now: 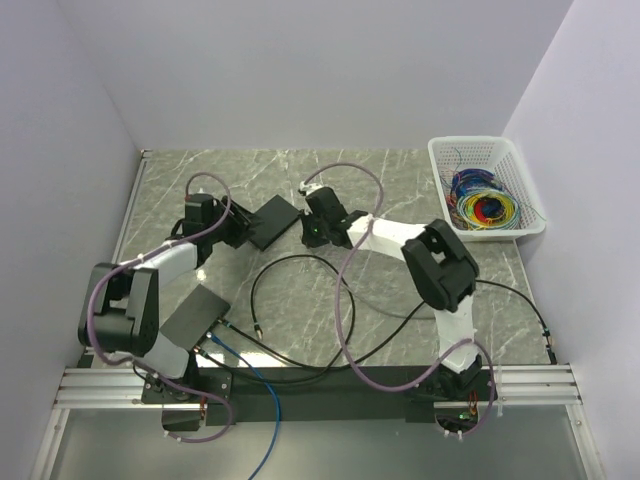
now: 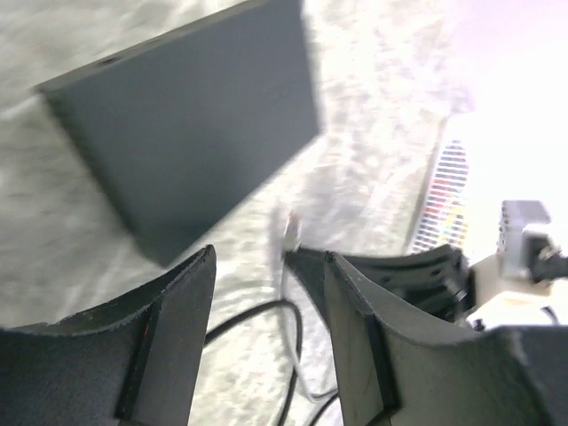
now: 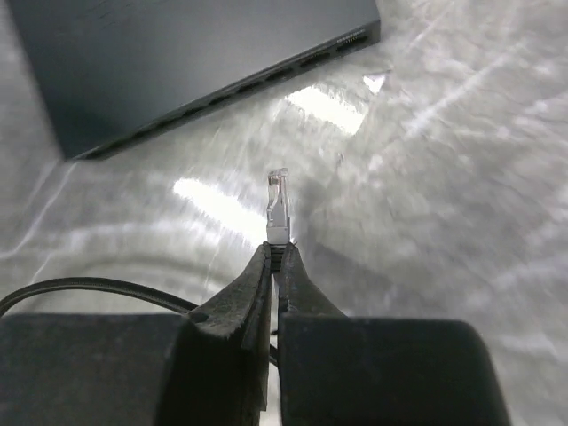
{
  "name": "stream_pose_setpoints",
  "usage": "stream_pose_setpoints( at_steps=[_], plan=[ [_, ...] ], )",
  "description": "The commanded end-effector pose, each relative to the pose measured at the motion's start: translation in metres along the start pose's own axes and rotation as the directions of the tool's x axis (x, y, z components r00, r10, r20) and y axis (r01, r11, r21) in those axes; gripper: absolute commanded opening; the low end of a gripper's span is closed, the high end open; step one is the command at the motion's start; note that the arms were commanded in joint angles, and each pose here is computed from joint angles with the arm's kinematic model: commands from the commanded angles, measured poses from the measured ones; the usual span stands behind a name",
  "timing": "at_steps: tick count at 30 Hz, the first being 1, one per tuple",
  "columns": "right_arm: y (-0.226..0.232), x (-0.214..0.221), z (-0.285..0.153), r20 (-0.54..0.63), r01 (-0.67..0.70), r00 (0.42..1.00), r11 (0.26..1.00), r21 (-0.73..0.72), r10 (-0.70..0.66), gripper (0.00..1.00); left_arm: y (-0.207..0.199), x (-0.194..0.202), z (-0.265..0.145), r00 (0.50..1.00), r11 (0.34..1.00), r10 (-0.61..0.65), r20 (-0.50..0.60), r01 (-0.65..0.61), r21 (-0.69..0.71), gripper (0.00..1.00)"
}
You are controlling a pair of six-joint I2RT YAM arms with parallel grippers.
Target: Insert the plug into the switch port
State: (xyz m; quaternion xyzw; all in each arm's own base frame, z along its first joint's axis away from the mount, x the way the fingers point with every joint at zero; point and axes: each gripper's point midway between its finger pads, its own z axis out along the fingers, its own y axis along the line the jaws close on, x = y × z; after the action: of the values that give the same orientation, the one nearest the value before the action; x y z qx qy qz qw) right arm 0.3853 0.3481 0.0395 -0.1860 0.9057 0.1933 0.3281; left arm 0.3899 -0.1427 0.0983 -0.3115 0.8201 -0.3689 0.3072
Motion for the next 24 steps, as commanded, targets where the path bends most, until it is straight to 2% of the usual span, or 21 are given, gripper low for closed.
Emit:
stream_pose_setpoints(
  at_steps=[1, 5, 10, 18, 24],
  plan=[
    [0.027, -0.068, -0.05, 0.242, 0.045, 0.97, 0.996, -0.076, -0.025, 0.0, -0.055, -0.018, -0.021, 0.995, 0.988, 0.081, 0.06, -0.088, 0.124, 0.57],
    [0.044, -0.075, -0.073, 0.297, 0.074, 0.955, 0.984, -0.162, -0.023, 0.0, -0.083, -0.016, -0.032, 0.992, 0.974, 0.11, 0.063, -0.12, 0.191, 0.56],
    [0.053, -0.09, -0.098, 0.345, 0.085, 0.939, 0.977, -0.198, -0.011, 0.0, -0.108, -0.008, -0.04, 0.986, 0.955, 0.151, 0.071, -0.164, 0.247, 0.55],
    [0.063, -0.099, -0.112, 0.369, 0.097, 0.929, 0.965, -0.245, 0.0, 0.0, -0.139, 0.015, -0.039, 0.975, 0.917, 0.218, 0.051, -0.223, 0.33, 0.54],
    [0.072, -0.103, -0.122, 0.39, 0.104, 0.92, 0.952, -0.288, 0.017, 0.0, -0.147, 0.024, -0.038, 0.97, 0.906, 0.239, 0.048, -0.241, 0.349, 0.54]
  ],
)
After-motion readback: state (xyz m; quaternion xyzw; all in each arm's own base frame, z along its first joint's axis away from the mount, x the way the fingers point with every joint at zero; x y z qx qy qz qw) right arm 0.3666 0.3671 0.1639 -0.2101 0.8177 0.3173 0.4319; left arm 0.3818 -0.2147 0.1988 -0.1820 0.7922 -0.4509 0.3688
